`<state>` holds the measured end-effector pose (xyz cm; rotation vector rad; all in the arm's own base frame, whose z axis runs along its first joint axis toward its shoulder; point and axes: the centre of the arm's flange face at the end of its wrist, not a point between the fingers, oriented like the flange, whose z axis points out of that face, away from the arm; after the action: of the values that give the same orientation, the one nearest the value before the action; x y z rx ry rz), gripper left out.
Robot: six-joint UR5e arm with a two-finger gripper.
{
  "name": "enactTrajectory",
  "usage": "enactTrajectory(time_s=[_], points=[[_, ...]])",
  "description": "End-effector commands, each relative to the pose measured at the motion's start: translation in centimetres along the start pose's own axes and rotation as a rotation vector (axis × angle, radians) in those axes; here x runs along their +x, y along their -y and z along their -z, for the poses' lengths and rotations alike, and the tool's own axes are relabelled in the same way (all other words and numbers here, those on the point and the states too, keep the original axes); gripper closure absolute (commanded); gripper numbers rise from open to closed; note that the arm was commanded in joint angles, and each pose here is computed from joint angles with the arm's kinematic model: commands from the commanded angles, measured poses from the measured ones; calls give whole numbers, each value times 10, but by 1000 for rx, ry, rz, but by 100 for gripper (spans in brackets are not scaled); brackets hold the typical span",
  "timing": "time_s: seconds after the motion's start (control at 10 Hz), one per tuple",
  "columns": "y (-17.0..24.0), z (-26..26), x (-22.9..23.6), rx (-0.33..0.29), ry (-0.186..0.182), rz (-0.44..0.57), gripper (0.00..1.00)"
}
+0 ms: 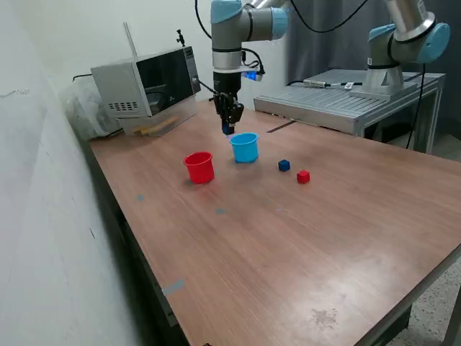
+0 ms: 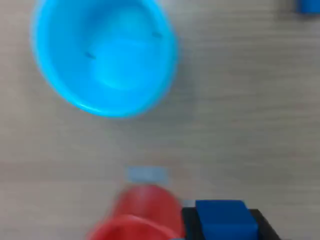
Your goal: Place red objects in the red bin, and blue objects in the blue bin.
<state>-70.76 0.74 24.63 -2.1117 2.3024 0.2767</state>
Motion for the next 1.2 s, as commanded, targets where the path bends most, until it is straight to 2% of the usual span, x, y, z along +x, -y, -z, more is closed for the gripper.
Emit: enactTrajectory(time_s=[0.0,0.4,0.8,1.1], points=[[29,-8,-74,50,12,-83,100],[82,-37,-79,160,10,-81,100],[97,-46,-71,190,2,-72,100],[96,-43,-58,185,5,-53,100]])
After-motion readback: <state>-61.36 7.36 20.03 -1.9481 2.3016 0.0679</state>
